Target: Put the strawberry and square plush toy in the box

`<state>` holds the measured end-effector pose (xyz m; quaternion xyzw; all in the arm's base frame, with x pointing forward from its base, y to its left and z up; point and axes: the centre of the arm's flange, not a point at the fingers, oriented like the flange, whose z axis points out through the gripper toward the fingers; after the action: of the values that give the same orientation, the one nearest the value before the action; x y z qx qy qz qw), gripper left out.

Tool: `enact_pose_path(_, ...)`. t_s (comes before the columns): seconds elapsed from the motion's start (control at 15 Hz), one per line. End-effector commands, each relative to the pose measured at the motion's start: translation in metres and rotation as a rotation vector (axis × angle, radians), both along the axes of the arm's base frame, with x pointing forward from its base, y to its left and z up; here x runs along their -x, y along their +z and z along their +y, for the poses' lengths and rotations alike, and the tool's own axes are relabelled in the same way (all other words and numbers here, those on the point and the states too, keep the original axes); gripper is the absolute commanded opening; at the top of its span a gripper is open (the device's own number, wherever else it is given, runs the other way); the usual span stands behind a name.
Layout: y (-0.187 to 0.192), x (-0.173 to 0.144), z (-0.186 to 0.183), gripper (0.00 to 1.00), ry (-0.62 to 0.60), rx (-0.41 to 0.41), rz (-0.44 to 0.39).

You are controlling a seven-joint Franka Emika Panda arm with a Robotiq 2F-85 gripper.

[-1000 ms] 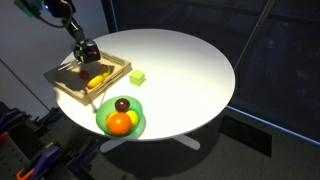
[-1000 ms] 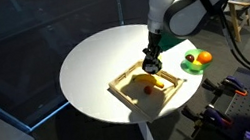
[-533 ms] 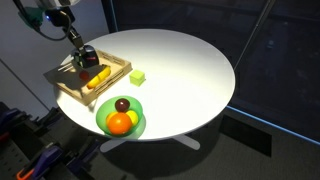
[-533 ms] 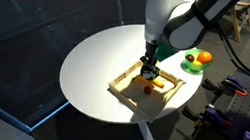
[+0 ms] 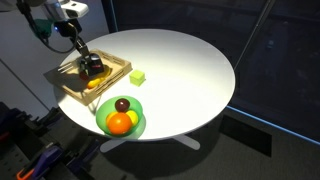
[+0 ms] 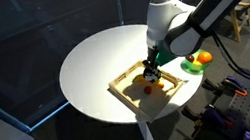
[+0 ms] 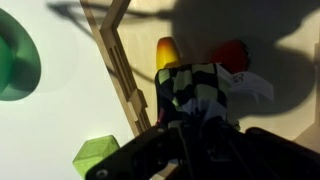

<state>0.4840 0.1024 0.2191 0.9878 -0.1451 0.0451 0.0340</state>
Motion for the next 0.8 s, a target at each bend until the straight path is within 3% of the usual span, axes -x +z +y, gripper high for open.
enact_pose_path(0.0, -0.0096, -0.0033, 0.0026, 0.06, -0.009, 0.005, -0.005)
enact_pose_path(0.2, -0.0163, -0.0029, 0.0021, 0.06, -0.01, 0.008, 0.007)
enact_pose_path(0.27, -0.0178, -0.0032, 0.0014, 0.4, -0.011, 0.01, 0.012)
enact_pose_path(0.4, -0.0191, -0.004, -0.0004, 0.47, -0.014, 0.012, 0.017)
enact_pose_path(0.73, -0.0134, -0.0021, -0.0072, 0.87, -0.022, 0.015, 0.014)
